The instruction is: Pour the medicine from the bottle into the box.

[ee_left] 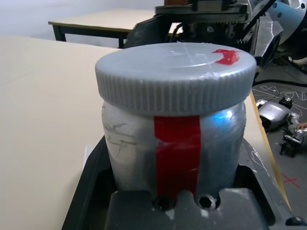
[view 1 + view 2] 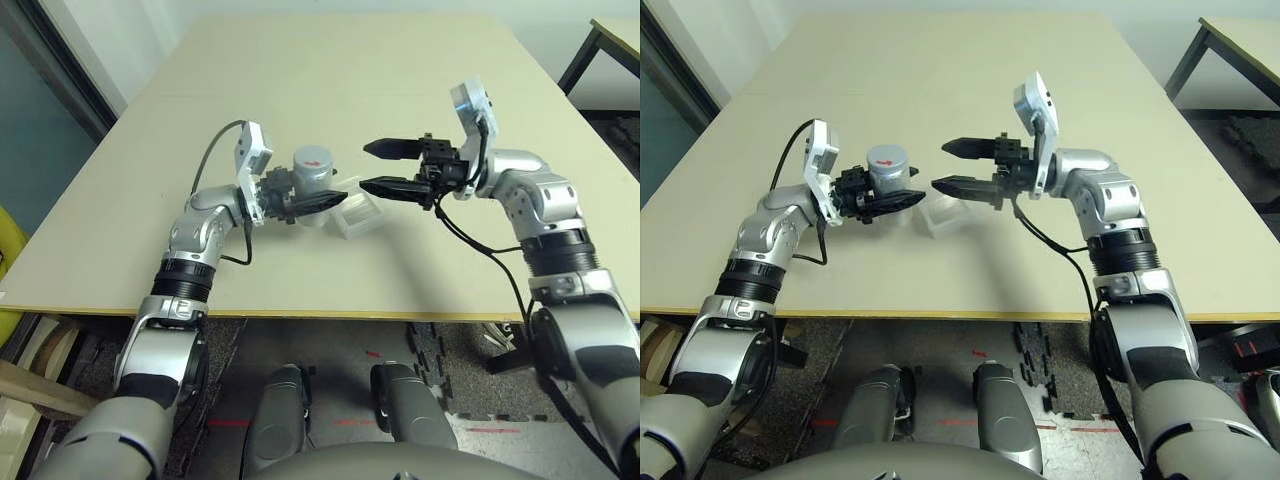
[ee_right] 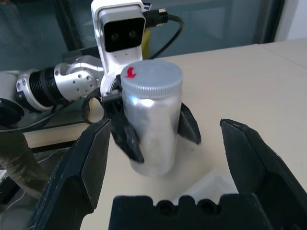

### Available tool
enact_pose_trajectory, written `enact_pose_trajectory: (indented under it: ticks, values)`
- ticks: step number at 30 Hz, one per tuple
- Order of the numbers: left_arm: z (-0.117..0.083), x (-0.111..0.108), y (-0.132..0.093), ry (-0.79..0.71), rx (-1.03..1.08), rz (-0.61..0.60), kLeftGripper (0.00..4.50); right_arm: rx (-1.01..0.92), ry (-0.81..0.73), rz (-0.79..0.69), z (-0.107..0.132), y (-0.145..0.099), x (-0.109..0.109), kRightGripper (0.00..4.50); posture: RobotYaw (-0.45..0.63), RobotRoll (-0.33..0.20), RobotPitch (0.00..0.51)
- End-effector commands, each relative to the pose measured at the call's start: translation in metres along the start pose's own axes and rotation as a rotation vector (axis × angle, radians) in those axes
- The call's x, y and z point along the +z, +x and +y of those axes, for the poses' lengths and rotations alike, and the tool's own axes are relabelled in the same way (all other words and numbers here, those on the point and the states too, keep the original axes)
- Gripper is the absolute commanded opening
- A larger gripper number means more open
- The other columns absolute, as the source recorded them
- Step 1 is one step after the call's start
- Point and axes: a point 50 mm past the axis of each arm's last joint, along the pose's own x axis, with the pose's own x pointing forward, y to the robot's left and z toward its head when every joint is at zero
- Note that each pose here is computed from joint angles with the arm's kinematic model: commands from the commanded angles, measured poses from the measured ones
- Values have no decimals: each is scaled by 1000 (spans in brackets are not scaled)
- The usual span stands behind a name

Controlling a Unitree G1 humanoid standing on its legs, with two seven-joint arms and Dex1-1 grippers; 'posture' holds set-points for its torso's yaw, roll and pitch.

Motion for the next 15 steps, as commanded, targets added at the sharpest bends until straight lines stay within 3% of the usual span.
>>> enact_pose_trajectory:
  ticks: [1,15]
  values:
    - [1,1,7,17,-16,13,2642,-1,-11,9,-3,5,3,4500,-159,0,65]
    - [4,2,19,24,-34,2,2642,38,5,-22,-4,20,15,4500,-168,0,57]
